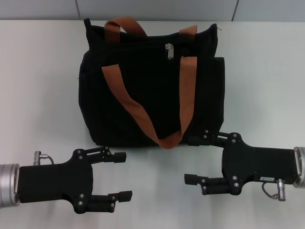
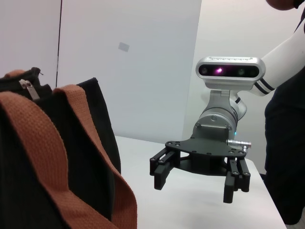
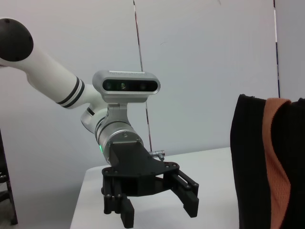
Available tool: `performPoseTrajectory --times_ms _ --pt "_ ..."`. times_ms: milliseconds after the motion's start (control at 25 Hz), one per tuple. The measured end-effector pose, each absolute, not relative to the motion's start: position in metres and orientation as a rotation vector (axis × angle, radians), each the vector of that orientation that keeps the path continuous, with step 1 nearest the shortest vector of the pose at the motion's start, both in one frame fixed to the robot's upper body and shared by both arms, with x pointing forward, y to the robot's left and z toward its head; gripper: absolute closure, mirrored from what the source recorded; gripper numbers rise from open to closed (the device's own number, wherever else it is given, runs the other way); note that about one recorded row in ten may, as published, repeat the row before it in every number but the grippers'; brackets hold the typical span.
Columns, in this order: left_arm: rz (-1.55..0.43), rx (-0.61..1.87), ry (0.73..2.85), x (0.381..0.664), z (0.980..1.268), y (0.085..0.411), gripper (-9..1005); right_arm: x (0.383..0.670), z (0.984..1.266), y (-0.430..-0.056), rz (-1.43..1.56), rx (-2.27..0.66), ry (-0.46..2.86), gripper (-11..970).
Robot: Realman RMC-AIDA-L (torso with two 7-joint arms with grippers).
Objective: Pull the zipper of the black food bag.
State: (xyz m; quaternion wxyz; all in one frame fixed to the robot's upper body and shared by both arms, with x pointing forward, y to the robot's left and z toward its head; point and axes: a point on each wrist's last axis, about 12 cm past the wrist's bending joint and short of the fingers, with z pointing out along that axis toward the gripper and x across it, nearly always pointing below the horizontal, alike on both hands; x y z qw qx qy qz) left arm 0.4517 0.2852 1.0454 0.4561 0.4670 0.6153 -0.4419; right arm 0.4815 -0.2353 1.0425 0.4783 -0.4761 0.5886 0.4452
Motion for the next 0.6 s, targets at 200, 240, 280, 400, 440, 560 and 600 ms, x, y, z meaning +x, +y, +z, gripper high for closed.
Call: performPoseTrajectory --times_ms 200,240,280,400,440,560,600 --pt "-1.090 1.151 1.517 0.4517 1.0454 0.2852 195 0.4818 1.0427 -0.2353 1.086 -1.161 1.436 146" --pt "-1.089 1.151 1.517 0.4517 1.0454 0.2852 195 0.4819 1.0428 -0.2354 1.086 -1.160 1.436 146" --pt "-1.089 1.151 1.517 0.4517 1.0454 0.2852 195 0.4819 1.0429 -0.2354 1.086 -1.160 1.436 146" --pt "-1.092 1.157 1.518 0.4516 1.0451 0.2847 195 0.4820 1.0431 -0.2353 1.087 -1.160 1.435 146" --pt "-1.093 1.160 1.519 0.4515 1.0450 0.2844 195 0.4820 1.0431 -0.2353 1.087 -1.160 1.435 146" --pt "-1.094 1.161 1.519 0.4516 1.0449 0.2842 195 0.4821 1.0432 -0.2354 1.087 -1.159 1.434 146" --pt "-1.094 1.162 1.519 0.4516 1.0450 0.2842 195 0.4821 1.0432 -0.2354 1.087 -1.158 1.434 146"
